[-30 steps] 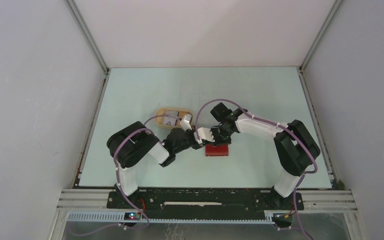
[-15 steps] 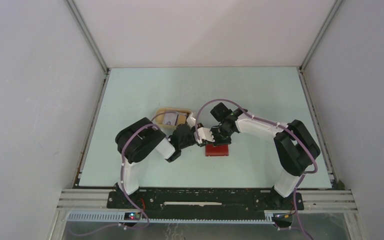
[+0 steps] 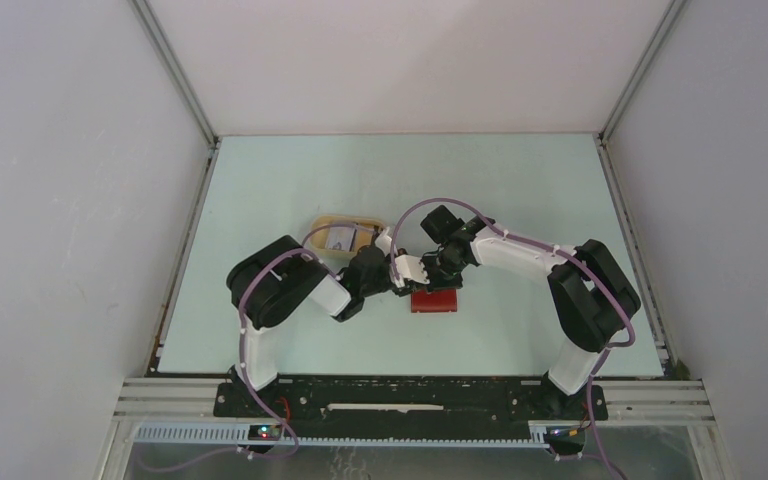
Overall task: Put the credit cards into the card holder
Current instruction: Close the card holder at the center of the board.
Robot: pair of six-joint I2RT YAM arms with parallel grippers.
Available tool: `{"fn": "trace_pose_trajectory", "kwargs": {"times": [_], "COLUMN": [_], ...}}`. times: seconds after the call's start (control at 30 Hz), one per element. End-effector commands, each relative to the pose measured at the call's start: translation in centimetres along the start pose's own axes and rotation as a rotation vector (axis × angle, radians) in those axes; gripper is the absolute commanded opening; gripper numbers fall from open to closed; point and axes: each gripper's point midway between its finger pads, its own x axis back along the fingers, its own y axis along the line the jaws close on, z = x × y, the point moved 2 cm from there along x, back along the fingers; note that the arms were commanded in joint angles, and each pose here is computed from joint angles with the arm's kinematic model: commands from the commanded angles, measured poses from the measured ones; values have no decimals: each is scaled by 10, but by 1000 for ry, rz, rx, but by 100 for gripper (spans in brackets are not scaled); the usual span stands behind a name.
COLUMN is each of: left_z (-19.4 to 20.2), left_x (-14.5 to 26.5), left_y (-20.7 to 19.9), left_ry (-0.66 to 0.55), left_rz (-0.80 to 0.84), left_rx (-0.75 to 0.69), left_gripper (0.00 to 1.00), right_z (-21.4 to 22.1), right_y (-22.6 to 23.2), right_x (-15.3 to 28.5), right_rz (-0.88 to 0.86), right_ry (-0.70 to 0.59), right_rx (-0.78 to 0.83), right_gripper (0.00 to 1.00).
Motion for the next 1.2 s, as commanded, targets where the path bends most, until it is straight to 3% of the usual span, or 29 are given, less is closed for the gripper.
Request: {"fn": "trace_pose_trajectory", "kwargs": {"times": [0.0,1.17], "left_z": [28,59], "left_x": [8,26], "left_y": [20,77], "left_ry": [106,146], "left_rz": [-103,-270], "left_rx": [-29,0], "left_gripper": [0,0], "right_z": [7,8], "right_y": [20,7], "right_x": [-15,-12], "right_rz": [-74,-121], "right_ry": [29,168], "right_rx": [-23,-25], "right_gripper": [0,0]}}
